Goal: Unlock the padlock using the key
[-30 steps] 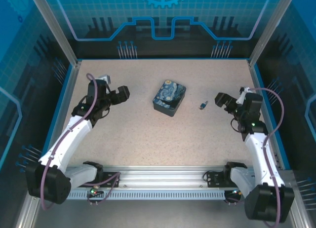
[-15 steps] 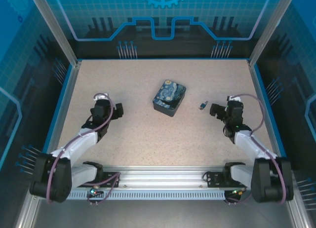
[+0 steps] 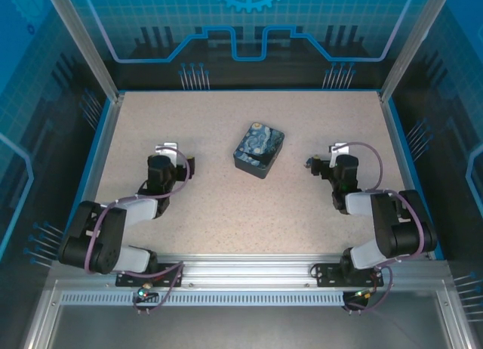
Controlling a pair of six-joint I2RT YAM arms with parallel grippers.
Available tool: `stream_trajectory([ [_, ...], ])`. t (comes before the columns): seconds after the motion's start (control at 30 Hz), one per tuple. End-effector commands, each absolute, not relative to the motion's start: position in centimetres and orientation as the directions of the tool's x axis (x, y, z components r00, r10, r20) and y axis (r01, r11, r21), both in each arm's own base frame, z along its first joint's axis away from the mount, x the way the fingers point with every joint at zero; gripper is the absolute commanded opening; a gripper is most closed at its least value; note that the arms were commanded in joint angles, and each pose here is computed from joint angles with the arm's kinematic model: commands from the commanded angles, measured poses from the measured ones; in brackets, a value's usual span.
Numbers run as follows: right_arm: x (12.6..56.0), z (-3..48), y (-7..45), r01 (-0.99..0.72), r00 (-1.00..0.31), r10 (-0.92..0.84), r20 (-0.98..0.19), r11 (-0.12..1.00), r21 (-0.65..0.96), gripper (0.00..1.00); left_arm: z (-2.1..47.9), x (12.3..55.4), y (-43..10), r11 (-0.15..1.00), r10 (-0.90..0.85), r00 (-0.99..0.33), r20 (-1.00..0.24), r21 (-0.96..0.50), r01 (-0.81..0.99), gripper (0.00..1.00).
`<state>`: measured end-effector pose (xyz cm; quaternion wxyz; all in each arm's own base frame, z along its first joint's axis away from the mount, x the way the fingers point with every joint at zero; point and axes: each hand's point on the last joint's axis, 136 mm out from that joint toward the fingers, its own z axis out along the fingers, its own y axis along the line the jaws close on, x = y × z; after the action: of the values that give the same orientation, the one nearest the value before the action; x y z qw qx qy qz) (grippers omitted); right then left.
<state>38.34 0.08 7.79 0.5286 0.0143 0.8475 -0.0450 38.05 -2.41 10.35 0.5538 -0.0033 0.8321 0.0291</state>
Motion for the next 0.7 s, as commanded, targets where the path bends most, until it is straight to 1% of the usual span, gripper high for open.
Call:
stream_trajectory([
  [0.0, 39.3, 9.6, 0.4, 0.055, -0.367, -0.034, -0.929, 0.997, -0.059, 1.00, 11.3, 38.7, -2.7, 0.998, 0.055, -0.281, -0.958, 0.056, 0.006, 0.99],
  [0.03, 39.3, 9.6, 0.4, 0.055, -0.365, -0.034, -0.930, 0.997, -0.058, 1.00, 11.4, 38.7, -2.3, 0.999, 0.044, -0.269, -0.962, 0.051, -0.019, 0.99],
  [0.17, 39.3, 9.6, 0.4, 0.054, -0.366, -0.035, -0.930, 0.997, -0.059, 1.00, 11.0, 38.8, -1.5, 1.000, -0.006, -0.279, -0.960, 0.003, -0.029, 0.99],
  [0.23, 39.3, 9.7, 0.4, 0.054, -0.365, -0.037, -0.930, 0.997, -0.061, 1.00, 10.1, 39.1, -1.5, 1.000, -0.026, -0.292, -0.956, -0.027, 0.000, 0.99],
  [0.27, 39.3, 9.7, 0.4, 0.055, -0.365, -0.037, -0.930, 0.997, -0.062, 1.00, 9.9, 39.4, -1.5, 1.000, -0.019, -0.278, -0.960, -0.022, 0.009, 0.99],
  [0.33, 39.3, 9.6, 0.4, 0.055, -0.367, -0.038, -0.930, 0.997, -0.062, 1.00, 9.6, 39.1, -1.7, 0.999, -0.031, -0.308, -0.951, -0.042, 0.028, 0.99],
  [0.37, 39.4, 9.7, 0.5, 0.054, -0.365, -0.039, -0.930, 0.997, -0.063, 1.00, 9.7, 39.2, -1.8, 0.998, -0.026, -0.293, -0.956, -0.040, 0.043, 0.99],
  [0.5, 39.3, 9.6, 0.5, 0.055, -0.367, -0.044, -0.929, 0.996, -0.069, 1.00, 9.5, 39.8, -0.9, 0.997, -0.067, -0.333, -0.941, -0.072, 0.001, 0.99],
  [0.67, 39.4, 9.6, 0.9, 0.053, -0.371, -0.067, -0.926, 0.994, -0.094, 1.00, 9.4, 39.8, -0.4, 0.996, -0.087, -0.336, -0.938, -0.088, -0.011, 0.99],
])
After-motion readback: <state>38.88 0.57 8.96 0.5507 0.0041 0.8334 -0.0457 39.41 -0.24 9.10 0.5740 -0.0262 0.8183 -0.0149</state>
